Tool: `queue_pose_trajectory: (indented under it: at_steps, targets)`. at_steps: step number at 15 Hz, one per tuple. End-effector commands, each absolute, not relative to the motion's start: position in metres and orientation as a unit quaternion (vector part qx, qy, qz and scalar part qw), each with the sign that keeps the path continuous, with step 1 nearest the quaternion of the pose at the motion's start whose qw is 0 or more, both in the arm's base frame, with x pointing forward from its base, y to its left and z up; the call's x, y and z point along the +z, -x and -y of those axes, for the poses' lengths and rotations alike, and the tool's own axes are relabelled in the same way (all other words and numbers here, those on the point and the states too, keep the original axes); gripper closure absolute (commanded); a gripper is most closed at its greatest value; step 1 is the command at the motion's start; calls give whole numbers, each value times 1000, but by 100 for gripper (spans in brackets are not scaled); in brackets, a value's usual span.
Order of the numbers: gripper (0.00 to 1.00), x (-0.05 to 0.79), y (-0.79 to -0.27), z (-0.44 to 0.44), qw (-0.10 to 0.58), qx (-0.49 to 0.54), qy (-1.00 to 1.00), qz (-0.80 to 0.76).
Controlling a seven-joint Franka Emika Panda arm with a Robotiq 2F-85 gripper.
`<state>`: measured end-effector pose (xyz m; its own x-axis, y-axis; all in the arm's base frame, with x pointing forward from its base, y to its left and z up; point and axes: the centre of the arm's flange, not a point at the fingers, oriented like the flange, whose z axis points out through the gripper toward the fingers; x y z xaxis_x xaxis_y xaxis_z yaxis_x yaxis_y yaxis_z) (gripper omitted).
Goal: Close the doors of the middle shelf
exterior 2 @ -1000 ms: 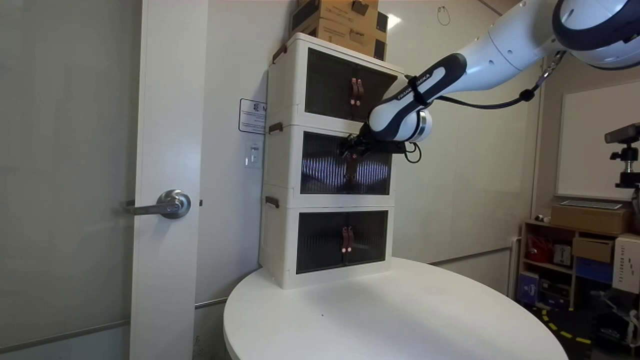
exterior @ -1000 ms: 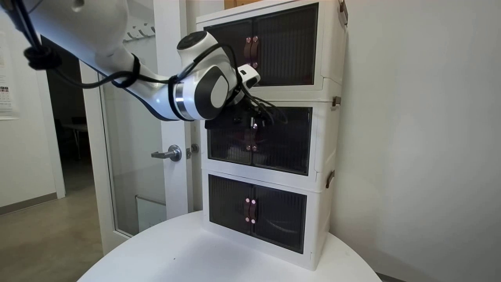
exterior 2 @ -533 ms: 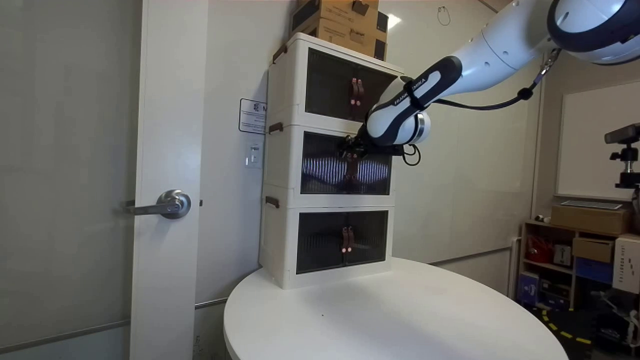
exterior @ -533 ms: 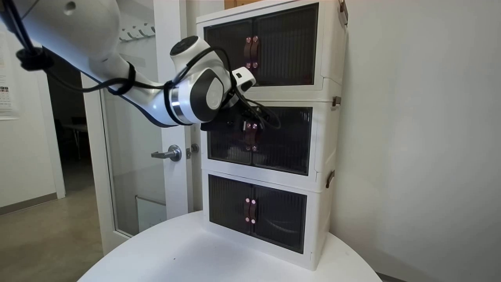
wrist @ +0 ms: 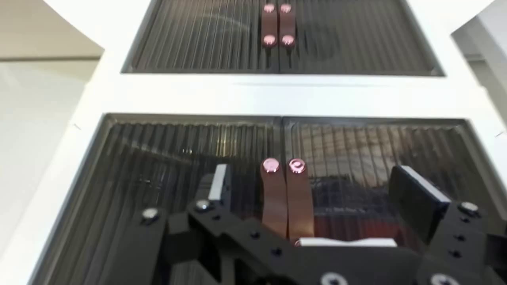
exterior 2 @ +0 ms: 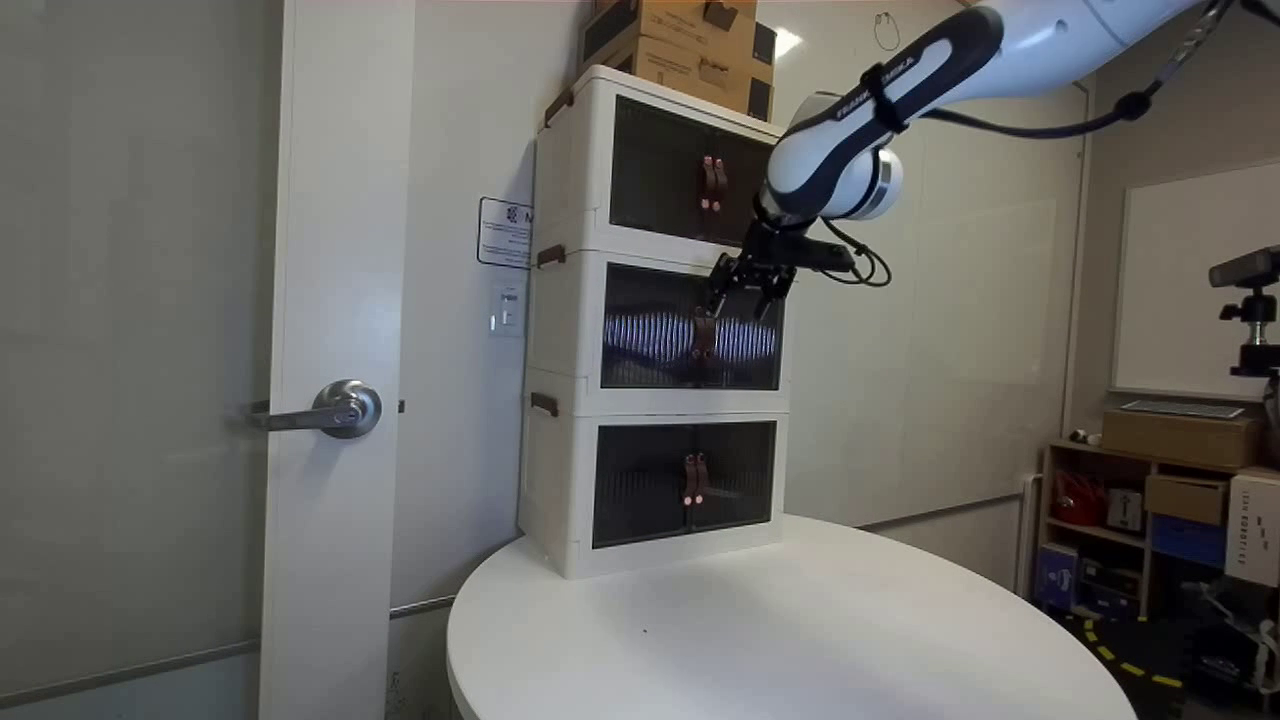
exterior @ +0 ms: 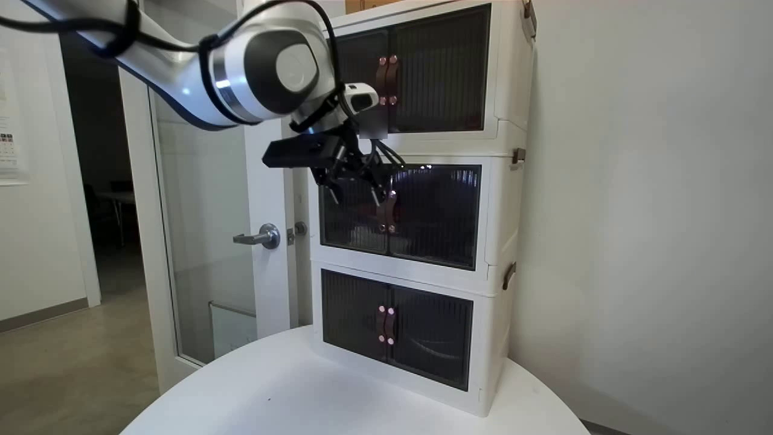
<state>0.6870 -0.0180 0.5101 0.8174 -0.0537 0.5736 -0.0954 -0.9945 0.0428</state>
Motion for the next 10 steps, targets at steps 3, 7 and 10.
queue_pose_trajectory:
  at_steps: [3,7,10]
  targets:
    - [0,542,-604,5,-7,145,-989,35]
    - [0,509,-553,6,23,27,-996,79]
    - [0,474,-516,3,20,-6,-995,97]
